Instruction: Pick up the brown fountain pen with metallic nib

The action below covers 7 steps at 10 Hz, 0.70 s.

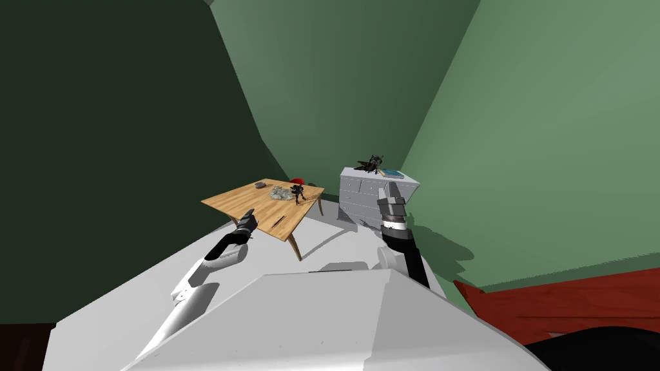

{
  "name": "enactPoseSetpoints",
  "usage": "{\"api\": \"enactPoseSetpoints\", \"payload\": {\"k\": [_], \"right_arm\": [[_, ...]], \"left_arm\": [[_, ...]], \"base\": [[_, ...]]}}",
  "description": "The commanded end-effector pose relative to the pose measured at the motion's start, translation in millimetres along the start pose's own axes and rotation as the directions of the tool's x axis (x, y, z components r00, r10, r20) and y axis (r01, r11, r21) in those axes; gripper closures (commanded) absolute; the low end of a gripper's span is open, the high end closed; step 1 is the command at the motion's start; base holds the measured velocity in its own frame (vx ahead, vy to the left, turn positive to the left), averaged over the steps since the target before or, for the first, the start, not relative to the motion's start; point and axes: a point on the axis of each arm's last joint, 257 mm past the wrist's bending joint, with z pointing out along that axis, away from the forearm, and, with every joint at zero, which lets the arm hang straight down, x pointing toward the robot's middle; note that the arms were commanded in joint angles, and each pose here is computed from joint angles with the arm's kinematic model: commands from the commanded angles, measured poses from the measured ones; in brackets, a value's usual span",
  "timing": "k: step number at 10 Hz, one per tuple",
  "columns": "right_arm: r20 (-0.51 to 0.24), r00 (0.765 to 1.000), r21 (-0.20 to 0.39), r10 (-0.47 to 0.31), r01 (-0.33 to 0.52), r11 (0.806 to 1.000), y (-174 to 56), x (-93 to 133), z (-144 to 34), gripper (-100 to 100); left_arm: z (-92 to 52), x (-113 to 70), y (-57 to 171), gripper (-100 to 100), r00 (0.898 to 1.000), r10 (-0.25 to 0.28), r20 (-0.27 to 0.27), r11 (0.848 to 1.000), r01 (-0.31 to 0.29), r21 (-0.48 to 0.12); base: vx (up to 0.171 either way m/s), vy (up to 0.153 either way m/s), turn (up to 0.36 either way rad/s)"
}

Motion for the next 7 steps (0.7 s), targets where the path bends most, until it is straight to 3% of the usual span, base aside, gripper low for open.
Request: {"api": "enactPoseSetpoints", "payload": {"k": [1, 2, 3, 5, 6, 7], "right_arm": [[0.000, 1.000, 0.000, 0.000, 0.000, 1.000, 0.0, 0.0, 0.0, 0], [0.000, 1.000, 0.000, 0.000, 0.000, 1.000, 0.0, 0.0, 0.0, 0], [0.000, 1.000, 0.000, 0.000, 0.000, 1.000, 0.0, 0.0, 0.0, 0], [0.000, 1.000, 0.000, 0.000, 0.000, 1.000, 0.0, 0.0, 0.0, 0], [0.000, 1.000, 0.000, 0.000, 0.000, 1.000, 0.0, 0.0, 0.0, 0], [0.000, 1.000, 0.000, 0.000, 0.000, 1.000, 0.0, 0.0, 0.0, 0]], "left_arm": [[6.4, -22.1, 14.8, -100, 0.999, -0.027, 0.037, 0.998, 0.030, -0.059], [5.6, -25.1, 27.6, -100, 0.999, -0.028, 0.044, 0.995, 0.032, -0.092], [11.7, -40.0, 29.0, -100, 0.996, -0.053, 0.071, 0.991, 0.061, -0.117], [9.6, -44.8, 47.7, -100, 0.995, -0.053, 0.083, 0.985, 0.066, -0.161], [13.5, -60.1, 56.7, -100, 0.990, -0.079, 0.114, 0.974, 0.101, -0.204], [11.5, -63.3, 67.8, -100, 0.989, -0.079, 0.123, 0.968, 0.106, -0.228]], "base": [[0.035, -0.088, 0.043], [0.027, -0.073, 0.026], [0.024, -0.067, 0.039], [0.027, -0.044, 0.008], [0.029, -0.039, 0.030], [0.035, -0.042, 0.024]]}}
